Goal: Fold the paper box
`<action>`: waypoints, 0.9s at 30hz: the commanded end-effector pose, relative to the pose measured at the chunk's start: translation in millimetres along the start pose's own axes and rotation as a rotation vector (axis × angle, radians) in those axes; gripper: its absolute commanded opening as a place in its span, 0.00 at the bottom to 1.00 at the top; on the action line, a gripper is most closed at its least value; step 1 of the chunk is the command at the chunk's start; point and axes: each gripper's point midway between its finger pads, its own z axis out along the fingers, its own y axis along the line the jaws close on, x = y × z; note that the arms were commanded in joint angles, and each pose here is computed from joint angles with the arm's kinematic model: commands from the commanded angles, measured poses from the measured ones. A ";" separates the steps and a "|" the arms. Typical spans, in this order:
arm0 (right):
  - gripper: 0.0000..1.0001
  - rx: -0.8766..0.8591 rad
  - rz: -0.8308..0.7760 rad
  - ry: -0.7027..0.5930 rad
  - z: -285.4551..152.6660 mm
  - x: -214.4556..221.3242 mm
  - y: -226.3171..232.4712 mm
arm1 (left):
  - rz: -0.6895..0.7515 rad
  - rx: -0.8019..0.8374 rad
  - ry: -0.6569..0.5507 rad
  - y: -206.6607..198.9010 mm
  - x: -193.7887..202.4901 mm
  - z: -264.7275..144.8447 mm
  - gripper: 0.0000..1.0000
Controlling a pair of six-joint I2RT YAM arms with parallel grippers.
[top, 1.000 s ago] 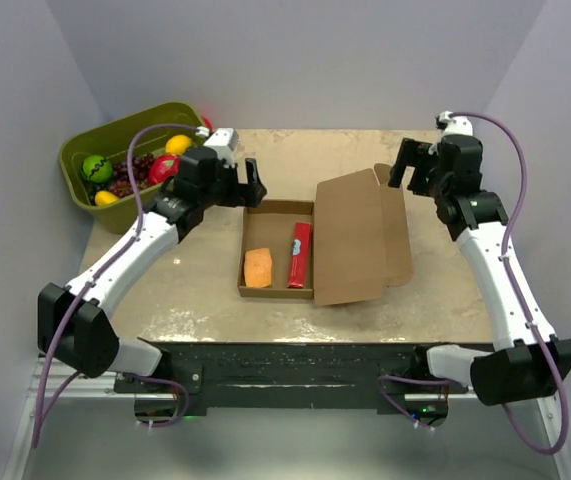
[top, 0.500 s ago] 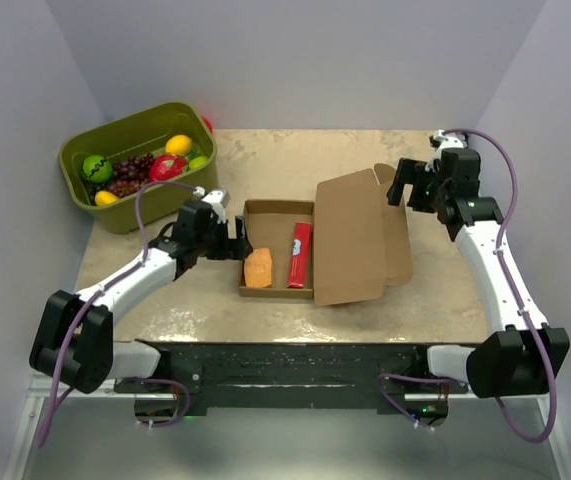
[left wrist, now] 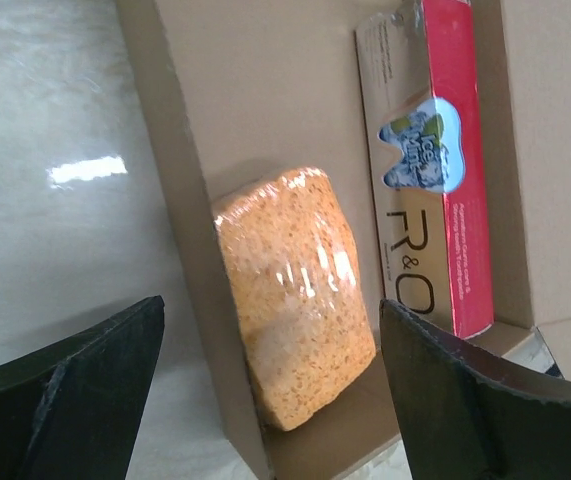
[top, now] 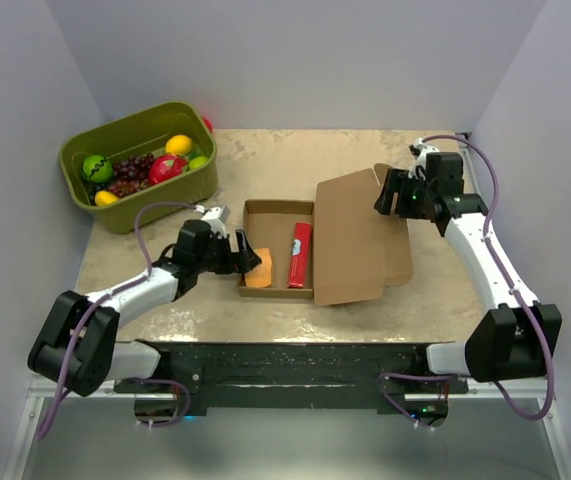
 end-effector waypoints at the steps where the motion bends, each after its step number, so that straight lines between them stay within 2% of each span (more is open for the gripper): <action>1: 0.69 -0.074 -0.032 -0.052 -8.3 -17.0 26.0 | 0.022 0.115 -0.022 -38.1 6.5 6.5 0.92; 3: 0.64 -0.095 -0.043 -0.064 -10.2 -20.5 37.1 | 0.033 0.128 0.003 -53.1 21.8 10.9 0.92; 9: 0.58 -0.151 -0.105 -0.092 -11.7 -32.0 75.5 | 0.021 0.166 -0.009 -89.4 36.0 19.1 0.91; 18: 0.51 -0.257 -0.208 -0.098 -5.8 -34.7 109.1 | 0.073 0.350 0.021 -157.2 65.1 26.0 0.90; 22: 0.48 -0.311 -0.281 -0.134 -10.6 -41.7 122.5 | 0.079 0.352 0.025 -160.8 68.6 25.2 0.91; 27: 0.39 -0.447 -0.422 -0.167 -22.0 -47.2 148.9 | 0.148 0.272 -0.071 -145.6 45.6 -2.1 0.93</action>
